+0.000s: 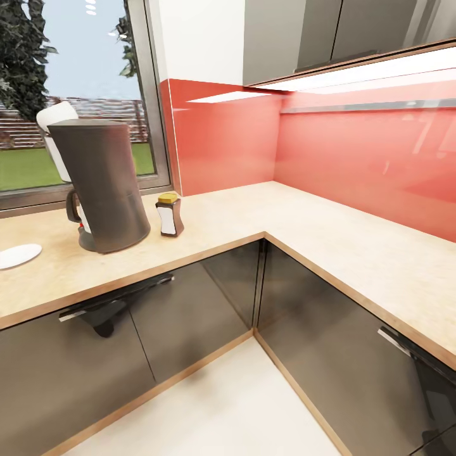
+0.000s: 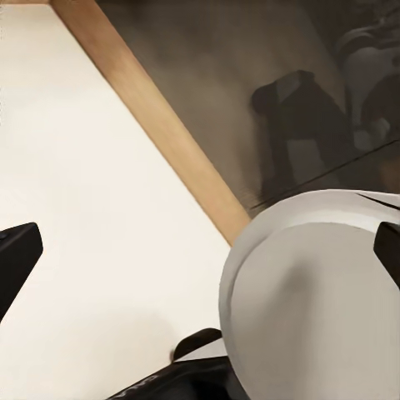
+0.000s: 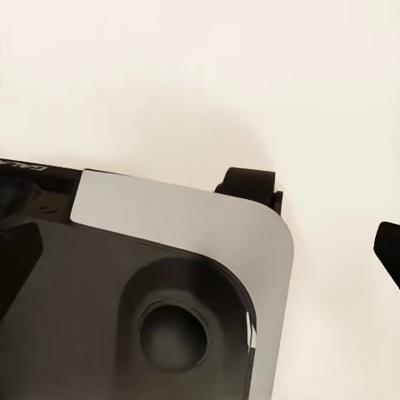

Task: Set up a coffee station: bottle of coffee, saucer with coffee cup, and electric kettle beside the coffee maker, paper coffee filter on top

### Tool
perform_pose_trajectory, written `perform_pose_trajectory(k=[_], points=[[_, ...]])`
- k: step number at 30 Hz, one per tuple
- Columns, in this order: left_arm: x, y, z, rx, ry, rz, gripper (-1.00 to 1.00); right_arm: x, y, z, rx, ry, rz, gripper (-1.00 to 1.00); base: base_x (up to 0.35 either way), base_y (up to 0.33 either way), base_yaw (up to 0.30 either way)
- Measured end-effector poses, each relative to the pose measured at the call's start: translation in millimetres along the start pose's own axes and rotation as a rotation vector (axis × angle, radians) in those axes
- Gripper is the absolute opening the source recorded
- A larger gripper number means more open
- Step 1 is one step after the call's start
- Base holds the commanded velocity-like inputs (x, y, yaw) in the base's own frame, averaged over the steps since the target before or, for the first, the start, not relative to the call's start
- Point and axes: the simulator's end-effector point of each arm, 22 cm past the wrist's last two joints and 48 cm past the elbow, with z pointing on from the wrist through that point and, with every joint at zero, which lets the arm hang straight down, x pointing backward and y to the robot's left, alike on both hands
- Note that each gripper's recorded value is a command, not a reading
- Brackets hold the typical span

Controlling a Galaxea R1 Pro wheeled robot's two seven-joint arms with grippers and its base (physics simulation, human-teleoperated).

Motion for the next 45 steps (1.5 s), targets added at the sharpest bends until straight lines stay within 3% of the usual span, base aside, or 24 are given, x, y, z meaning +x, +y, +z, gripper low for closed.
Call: perform_pose_trajectory(k=[13, 24, 28, 29, 37, 45], points=[[1, 6, -6.2, -0.019, 0.002, -0.004, 1.00, 0, 0, 0.2, 0.000, 0.000, 0.000, 1.00, 0.000, 0.000, 0.210], [6, 26, -36.0, -0.162, -0.104, -0.103, 1.00, -1, 1, 0.4, 0.000, -0.001, 0.001, 1.00, 0.000, 0.000, 0.267], [12, 27, -42.8, -0.186, -0.115, -0.122, 1.00, -1, 4, 1.3, -0.005, -0.003, 0.003, 1.00, 0.000, 0.000, 0.270], [18, 34, -47.4, -0.230, -0.113, -0.136, 1.00, -1, 6, 2.2, -0.007, -0.005, 0.004, 1.00, 0.000, 0.000, 0.272], [26, 48, -49.3, -0.324, -0.109, -0.155, 1.00, -2, 3, 1.3, -0.001, -0.007, 0.003, 1.00, 0.000, 0.000, 0.272], [28, 49, -47.3, -0.337, -0.110, -0.163, 1.00, -3, 0, 0.7, 0.003, -0.009, 0.005, 1.00, 0.000, 0.000, 0.272]])
